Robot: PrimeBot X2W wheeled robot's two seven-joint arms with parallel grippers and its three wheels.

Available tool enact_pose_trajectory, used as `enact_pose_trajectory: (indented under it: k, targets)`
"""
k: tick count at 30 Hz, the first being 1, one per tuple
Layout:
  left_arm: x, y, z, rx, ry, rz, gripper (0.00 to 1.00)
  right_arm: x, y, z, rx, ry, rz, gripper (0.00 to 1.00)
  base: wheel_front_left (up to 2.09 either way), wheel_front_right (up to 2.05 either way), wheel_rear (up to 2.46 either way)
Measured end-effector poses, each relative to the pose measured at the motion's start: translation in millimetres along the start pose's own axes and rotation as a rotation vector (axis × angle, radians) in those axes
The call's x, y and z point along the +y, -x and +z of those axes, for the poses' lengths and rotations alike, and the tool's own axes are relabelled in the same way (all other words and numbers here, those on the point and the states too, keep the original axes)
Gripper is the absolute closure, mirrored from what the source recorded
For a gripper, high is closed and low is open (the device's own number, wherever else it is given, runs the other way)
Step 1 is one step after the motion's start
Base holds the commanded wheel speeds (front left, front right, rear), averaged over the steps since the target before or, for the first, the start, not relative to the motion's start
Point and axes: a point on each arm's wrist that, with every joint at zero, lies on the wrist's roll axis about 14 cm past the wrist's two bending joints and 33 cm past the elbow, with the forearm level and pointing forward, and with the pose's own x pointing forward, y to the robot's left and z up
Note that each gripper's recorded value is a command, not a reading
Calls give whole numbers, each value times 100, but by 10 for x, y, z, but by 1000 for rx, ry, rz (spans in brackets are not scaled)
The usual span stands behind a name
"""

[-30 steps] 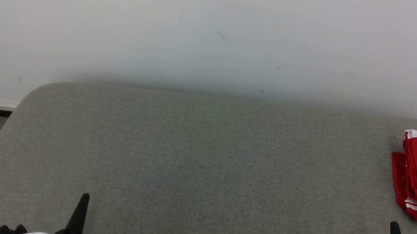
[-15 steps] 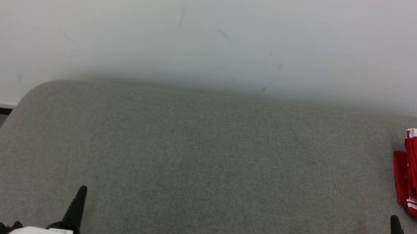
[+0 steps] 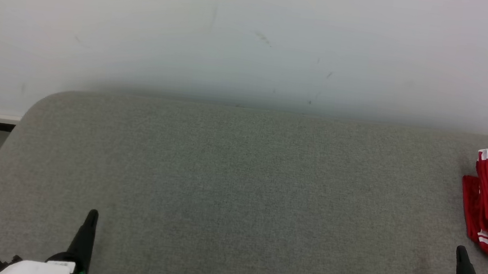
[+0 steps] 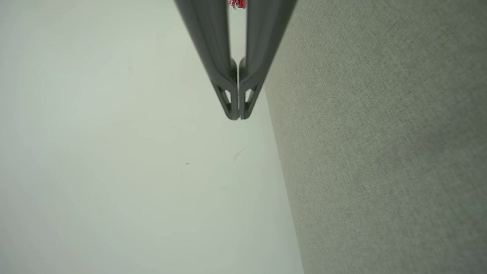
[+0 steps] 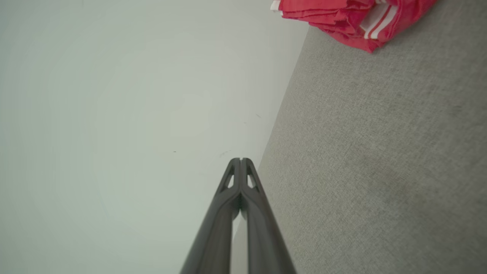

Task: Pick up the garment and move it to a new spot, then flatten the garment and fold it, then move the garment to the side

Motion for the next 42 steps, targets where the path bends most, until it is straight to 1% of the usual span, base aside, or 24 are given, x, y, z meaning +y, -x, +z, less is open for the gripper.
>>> enact_pose_trajectory:
  k: [18,42]
  targets:
    - [-79,-58,53,-3,125,-36,100,78,-67,-21,17,-129,29,100,0,0,0]
    - [-83,-59,64,-6,133,-38,100,82,-69,-19,17,-131,30,100,0,0,0]
